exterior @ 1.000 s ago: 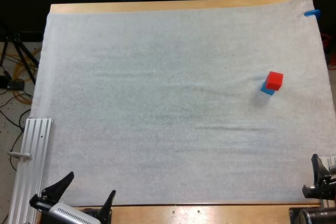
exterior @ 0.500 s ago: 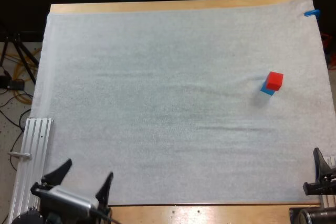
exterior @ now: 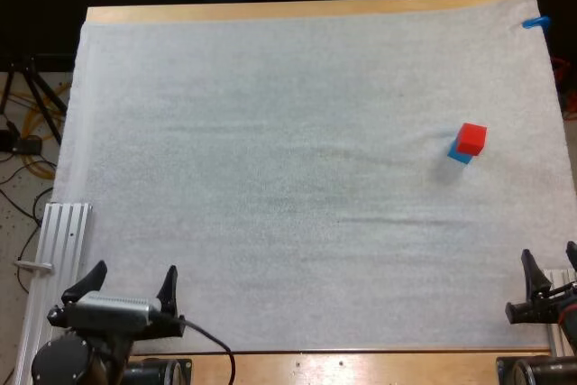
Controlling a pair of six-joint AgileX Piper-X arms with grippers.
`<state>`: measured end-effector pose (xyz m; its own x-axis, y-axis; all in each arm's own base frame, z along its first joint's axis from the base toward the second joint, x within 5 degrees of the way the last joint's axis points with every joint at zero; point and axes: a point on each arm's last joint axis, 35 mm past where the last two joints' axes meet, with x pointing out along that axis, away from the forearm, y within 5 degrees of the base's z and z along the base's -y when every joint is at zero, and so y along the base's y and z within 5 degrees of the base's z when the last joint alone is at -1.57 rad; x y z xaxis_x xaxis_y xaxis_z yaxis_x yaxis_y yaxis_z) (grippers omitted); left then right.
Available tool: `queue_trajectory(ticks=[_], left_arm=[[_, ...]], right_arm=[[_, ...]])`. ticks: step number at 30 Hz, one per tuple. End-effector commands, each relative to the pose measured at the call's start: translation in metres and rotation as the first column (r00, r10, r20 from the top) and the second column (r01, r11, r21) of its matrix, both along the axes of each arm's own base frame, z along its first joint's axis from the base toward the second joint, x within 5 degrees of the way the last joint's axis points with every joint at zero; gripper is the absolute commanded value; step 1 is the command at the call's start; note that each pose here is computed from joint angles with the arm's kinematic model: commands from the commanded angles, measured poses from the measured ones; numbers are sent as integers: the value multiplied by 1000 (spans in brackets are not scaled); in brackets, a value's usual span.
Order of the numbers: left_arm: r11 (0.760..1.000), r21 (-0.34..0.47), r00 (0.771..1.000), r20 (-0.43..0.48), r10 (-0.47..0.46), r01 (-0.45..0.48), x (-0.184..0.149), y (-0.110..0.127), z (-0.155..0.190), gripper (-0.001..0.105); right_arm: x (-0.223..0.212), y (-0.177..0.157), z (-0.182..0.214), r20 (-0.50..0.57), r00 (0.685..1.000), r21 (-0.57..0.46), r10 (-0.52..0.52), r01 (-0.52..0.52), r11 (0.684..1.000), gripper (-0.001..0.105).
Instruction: Stack red cube on blue cube
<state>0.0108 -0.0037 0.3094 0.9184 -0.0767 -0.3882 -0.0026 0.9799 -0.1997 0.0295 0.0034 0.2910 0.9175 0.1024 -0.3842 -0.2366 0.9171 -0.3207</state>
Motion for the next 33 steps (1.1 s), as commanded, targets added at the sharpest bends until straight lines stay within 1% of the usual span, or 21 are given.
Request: queue_trajectory(ticks=[1, 12, 33], left_arm=[[1000, -2, 1000, 3, 31, -31, 5, 1, 0, 87], [1000, -2, 999, -12, 31, -31, 20, 2, -20, 87], [1000, -1, 999, -11, 30, -30, 20, 2, -20, 87]], right_arm=[[3, 1, 0, 2, 1000, -5, 25, -25, 1000, 57], [4, 1, -2, 0, 1000, -2, 26, -26, 1000, 57], [4, 1, -2, 0, 1000, -2, 26, -26, 1000, 57]])
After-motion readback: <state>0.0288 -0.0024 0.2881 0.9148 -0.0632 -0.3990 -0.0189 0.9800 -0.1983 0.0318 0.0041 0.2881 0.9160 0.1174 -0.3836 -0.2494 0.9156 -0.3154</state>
